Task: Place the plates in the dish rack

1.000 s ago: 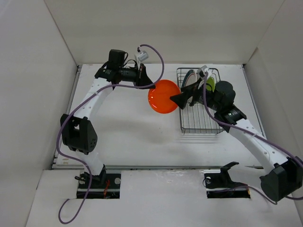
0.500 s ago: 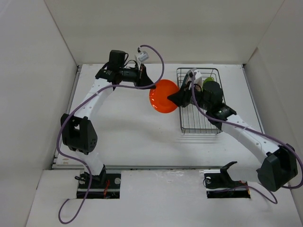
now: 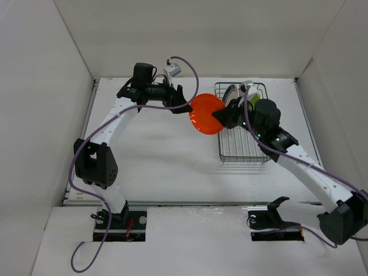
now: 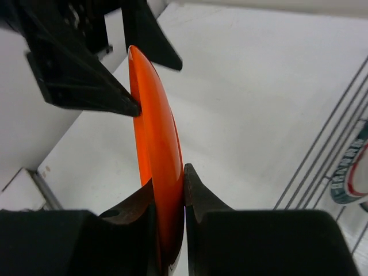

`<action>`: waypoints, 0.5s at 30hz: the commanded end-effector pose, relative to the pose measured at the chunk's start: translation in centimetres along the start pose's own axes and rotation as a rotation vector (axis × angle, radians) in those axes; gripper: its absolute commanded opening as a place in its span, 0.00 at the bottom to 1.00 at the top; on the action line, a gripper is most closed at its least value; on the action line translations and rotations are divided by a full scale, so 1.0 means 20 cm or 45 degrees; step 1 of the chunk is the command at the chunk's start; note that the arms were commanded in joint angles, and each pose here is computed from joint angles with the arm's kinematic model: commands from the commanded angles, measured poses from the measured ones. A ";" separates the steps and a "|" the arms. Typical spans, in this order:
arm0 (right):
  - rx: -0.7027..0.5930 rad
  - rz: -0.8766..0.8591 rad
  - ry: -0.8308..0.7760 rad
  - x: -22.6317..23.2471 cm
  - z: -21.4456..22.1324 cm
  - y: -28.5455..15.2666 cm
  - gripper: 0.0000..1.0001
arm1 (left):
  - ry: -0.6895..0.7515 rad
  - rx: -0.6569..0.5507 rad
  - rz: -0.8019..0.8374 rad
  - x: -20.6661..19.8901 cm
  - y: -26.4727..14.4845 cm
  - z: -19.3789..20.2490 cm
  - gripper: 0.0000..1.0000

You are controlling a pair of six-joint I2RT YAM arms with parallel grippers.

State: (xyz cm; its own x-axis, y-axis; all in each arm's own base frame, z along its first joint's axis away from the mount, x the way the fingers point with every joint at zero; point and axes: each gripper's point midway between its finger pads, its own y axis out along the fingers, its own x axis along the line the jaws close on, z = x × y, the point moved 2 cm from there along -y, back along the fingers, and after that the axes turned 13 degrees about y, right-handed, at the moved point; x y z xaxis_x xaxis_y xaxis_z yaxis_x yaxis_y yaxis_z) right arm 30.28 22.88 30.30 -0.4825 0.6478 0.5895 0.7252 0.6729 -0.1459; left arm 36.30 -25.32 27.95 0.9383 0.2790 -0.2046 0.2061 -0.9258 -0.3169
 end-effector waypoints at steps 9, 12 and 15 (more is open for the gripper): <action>-0.706 0.842 -0.202 -0.21 -0.78 -0.62 0.00 | 0.070 0.024 -0.352 0.11 -0.13 -0.02 1.00; -0.819 0.952 -0.294 -0.34 -0.86 -0.73 0.00 | 0.089 0.020 -0.422 0.12 -0.17 -0.08 1.00; -0.846 0.989 -0.358 -0.48 -0.95 -0.73 0.00 | 0.098 0.017 -0.455 0.12 -0.19 -0.13 1.00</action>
State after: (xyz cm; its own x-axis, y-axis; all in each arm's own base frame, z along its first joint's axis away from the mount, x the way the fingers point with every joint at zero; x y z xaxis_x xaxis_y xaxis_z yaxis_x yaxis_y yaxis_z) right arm 31.97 3.11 41.10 0.1214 0.9236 0.3636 0.9880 -0.1478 0.0455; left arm 38.65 -22.47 26.45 0.8400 0.5315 -0.1089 0.4414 -0.7863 -0.4323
